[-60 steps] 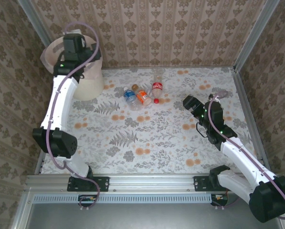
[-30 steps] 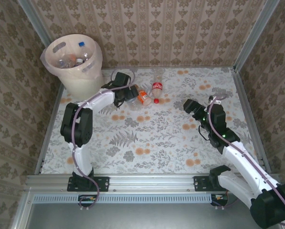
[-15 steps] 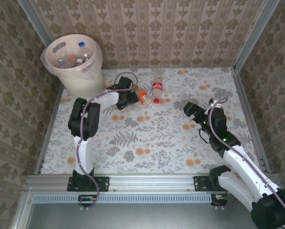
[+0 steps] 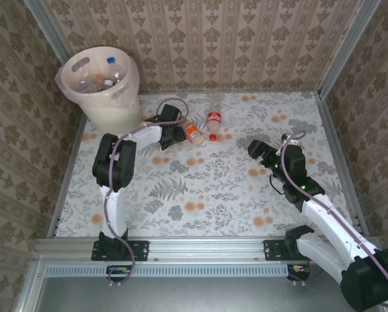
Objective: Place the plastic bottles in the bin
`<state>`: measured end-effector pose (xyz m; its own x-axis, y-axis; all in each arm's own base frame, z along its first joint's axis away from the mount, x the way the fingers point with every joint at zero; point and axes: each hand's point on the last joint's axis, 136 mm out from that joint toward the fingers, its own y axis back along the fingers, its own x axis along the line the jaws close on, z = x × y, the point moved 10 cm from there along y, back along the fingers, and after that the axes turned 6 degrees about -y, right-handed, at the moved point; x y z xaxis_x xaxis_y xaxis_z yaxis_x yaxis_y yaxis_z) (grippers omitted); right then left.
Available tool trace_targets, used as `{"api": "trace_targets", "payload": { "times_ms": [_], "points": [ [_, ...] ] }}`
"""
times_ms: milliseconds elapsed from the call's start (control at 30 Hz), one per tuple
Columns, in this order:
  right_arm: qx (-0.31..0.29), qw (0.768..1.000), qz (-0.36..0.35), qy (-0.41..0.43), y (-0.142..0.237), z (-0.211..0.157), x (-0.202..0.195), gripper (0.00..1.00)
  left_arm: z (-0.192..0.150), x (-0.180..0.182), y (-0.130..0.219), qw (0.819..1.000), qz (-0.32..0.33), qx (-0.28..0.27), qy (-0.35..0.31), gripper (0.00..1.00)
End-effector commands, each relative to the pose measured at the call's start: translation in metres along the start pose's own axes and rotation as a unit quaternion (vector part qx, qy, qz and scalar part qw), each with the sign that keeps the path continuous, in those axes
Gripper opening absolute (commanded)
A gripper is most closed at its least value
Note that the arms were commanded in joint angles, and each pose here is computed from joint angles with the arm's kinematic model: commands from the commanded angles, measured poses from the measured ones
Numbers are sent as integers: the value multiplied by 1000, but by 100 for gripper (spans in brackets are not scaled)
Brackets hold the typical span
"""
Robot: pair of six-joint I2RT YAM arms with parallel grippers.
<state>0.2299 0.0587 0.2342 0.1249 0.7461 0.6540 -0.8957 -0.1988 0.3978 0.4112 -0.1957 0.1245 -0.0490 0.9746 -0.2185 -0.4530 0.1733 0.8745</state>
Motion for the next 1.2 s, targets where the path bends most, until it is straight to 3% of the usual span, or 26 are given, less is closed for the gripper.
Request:
{"api": "trace_targets", "payload": {
  "times_ms": [0,233,700,1167],
  "points": [
    [18,999,19,29,-1,6,11,100,5,2,20,1000,-1,-21,-17,56],
    [23,999,35,28,-7,5,15,100,8,5,41,998,-13,-48,-26,48],
    [39,995,60,76,-17,0,32,100,31,2,108,992,-54,-112,-37,47],
    [61,988,82,115,-31,-2,60,100,97,-26,223,953,-117,-264,-92,47]
  ]
}}
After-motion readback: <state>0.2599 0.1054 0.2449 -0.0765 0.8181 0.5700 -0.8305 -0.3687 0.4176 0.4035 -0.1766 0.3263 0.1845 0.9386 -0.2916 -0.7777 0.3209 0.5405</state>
